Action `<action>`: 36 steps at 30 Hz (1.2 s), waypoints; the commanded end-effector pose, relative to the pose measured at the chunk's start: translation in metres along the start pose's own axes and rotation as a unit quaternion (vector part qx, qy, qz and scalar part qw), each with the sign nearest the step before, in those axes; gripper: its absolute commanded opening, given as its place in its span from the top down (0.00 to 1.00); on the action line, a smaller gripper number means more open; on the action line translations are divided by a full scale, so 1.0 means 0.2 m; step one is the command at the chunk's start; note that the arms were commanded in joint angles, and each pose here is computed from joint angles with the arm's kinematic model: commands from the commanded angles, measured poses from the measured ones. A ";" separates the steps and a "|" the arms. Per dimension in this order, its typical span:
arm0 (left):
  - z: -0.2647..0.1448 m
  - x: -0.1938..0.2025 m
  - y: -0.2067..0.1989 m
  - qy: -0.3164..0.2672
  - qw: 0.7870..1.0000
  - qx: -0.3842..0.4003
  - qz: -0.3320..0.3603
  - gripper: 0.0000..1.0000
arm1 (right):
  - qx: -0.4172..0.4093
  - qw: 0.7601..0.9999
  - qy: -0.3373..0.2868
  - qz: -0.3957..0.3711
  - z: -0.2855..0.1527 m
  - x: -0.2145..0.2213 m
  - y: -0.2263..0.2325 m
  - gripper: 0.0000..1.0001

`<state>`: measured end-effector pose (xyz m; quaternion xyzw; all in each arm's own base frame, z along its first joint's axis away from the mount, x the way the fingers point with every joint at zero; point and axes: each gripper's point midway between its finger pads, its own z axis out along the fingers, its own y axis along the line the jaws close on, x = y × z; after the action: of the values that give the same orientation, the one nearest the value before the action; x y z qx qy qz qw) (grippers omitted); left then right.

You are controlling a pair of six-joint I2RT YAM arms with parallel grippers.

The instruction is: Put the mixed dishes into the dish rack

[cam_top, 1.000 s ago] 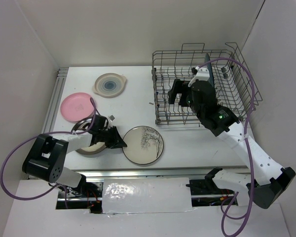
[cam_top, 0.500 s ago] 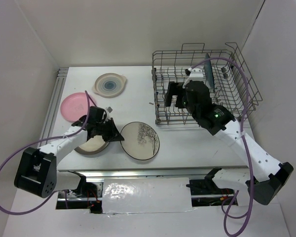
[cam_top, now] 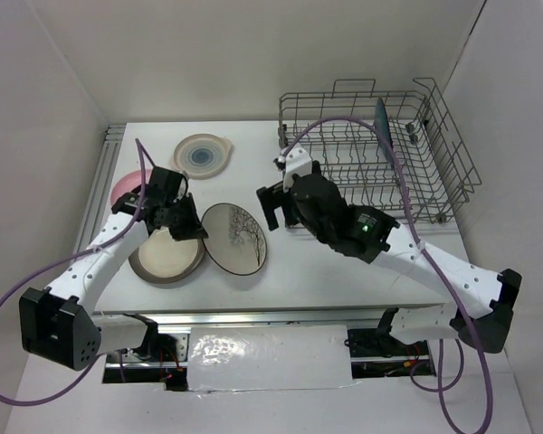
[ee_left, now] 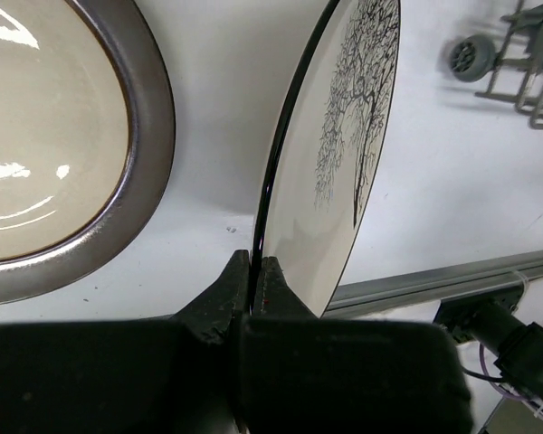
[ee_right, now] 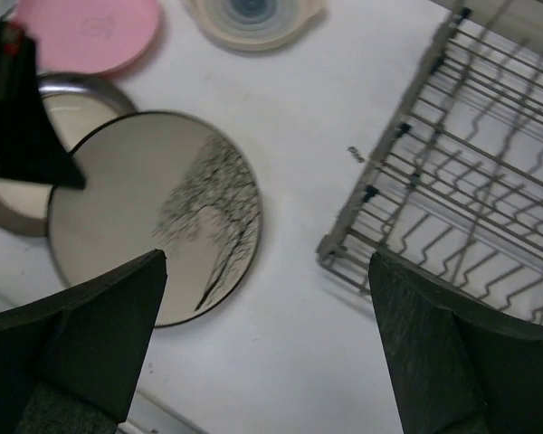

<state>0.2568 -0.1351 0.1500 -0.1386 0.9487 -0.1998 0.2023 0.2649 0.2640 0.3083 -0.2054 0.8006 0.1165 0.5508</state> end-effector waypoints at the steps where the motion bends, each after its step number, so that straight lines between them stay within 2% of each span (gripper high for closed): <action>1: -0.18 -0.16 -0.14 -0.054 0.998 0.040 0.012 1.00 | -0.054 0.997 -0.046 -0.025 -0.07 -0.12 0.18 0.02; 5: -0.21 -0.23 -0.18 -0.063 0.997 0.042 0.017 1.00 | -0.098 0.991 -0.063 -0.063 -0.10 -0.06 0.39 0.07; 11: -0.27 -0.33 -0.25 -0.080 0.994 0.065 0.030 1.00 | -0.132 0.979 -0.076 -0.138 -0.13 0.07 0.60 0.03; 17: -0.34 -0.40 -0.30 -0.092 0.992 0.080 0.042 1.00 | -0.147 0.969 -0.062 -0.191 -0.07 0.22 0.77 0.02; 22: -0.38 -0.42 -0.33 -0.098 0.990 0.091 0.043 1.00 | -0.127 0.962 -0.061 -0.232 0.02 0.28 0.86 0.01; 28: -0.43 -0.43 -0.35 -0.101 0.989 0.099 0.047 1.00 | -0.047 0.962 -0.073 -0.259 0.19 0.33 0.86 0.03; 31: -0.45 -0.43 -0.35 -0.105 0.988 0.102 0.049 1.00 | -0.005 0.962 -0.073 -0.264 0.28 0.35 0.83 0.09; 33: -0.45 -0.43 -0.35 -0.105 0.988 0.103 0.050 1.00 | 0.012 0.963 -0.074 -0.259 0.33 0.36 0.81 0.18; 34: -0.45 -0.43 -0.34 -0.105 0.988 0.101 0.050 1.00 | 0.016 0.964 -0.072 -0.257 0.35 0.36 0.80 0.26; 36: -0.46 -0.42 -0.33 -0.106 0.988 0.101 0.050 1.00 | 0.027 0.965 -0.072 -0.251 0.38 0.36 0.77 0.29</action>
<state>0.2960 -0.1265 0.2412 -0.1099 0.9311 -0.2207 0.2687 0.2147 0.4128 0.1687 -0.4529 0.6840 -0.0420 0.5703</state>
